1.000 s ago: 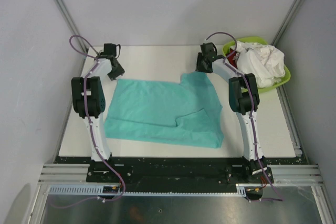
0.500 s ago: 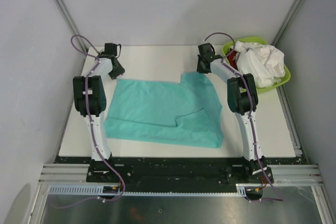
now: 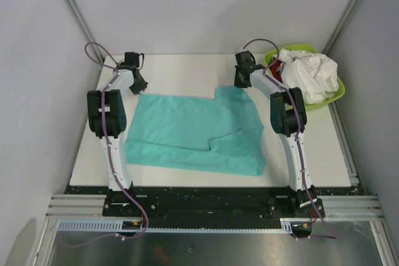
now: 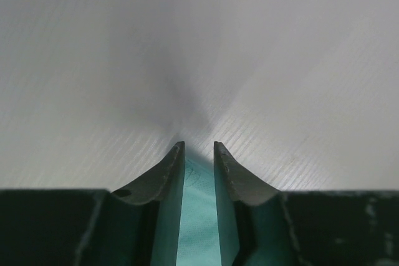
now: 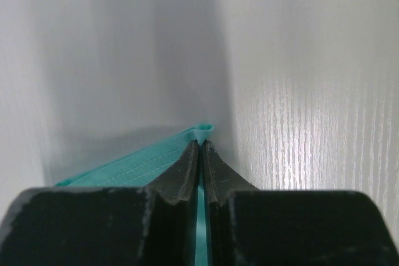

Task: Fold and stack the t-shirts
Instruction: Grap the side of the flattened tshirt furthest away from the robot with both arms

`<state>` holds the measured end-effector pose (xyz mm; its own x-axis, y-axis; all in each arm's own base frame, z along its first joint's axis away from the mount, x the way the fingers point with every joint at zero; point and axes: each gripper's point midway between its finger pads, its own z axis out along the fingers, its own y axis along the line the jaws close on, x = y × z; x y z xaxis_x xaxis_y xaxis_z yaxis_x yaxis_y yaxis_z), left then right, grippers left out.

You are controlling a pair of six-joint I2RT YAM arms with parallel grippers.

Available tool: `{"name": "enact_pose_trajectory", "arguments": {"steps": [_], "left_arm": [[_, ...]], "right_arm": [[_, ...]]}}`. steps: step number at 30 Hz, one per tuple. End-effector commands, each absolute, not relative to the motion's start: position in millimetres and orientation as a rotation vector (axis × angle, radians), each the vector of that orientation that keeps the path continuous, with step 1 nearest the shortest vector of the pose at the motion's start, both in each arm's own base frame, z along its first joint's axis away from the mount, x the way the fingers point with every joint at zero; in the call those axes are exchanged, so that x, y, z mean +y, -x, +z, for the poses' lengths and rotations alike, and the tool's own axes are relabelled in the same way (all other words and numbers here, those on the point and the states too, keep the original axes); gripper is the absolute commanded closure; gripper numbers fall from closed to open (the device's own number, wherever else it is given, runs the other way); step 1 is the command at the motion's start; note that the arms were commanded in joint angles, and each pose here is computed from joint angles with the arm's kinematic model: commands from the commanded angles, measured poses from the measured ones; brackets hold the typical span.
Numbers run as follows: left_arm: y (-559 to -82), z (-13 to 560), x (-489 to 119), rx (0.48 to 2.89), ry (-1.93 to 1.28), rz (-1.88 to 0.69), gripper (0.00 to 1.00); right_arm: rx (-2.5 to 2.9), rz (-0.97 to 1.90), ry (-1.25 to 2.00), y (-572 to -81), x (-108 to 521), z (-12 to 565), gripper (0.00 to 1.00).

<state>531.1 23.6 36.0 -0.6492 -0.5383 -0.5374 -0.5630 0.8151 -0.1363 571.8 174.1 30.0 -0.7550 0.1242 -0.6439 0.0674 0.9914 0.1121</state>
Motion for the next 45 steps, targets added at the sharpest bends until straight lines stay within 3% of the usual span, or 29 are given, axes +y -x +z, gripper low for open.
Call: {"name": "enact_pose_trajectory", "arguments": {"steps": [1, 11, 21, 26, 45], "left_arm": [[-527, 42, 31, 2.402, 0.817, 0.092, 0.7], [-517, 39, 34, 2.416, 0.82, 0.118, 0.65], [-531, 53, 31, 2.391, 0.784, 0.081, 0.91], [-536, 68, 30, 2.367, 0.742, 0.064, 0.99], [-508, 105, 25, 2.299, 0.728, 0.003, 1.0]], "right_arm": [[2.371, 0.115, -0.136, -573, 171, 80, 0.93], [2.36, 0.132, -0.143, -573, 171, 91, 0.93], [2.311, 0.14, -0.147, -575, 170, 122, 0.95], [2.274, 0.152, -0.154, -569, 169, 148, 0.97], [2.269, 0.269, -0.216, -468, 166, 182, 0.99]]}}
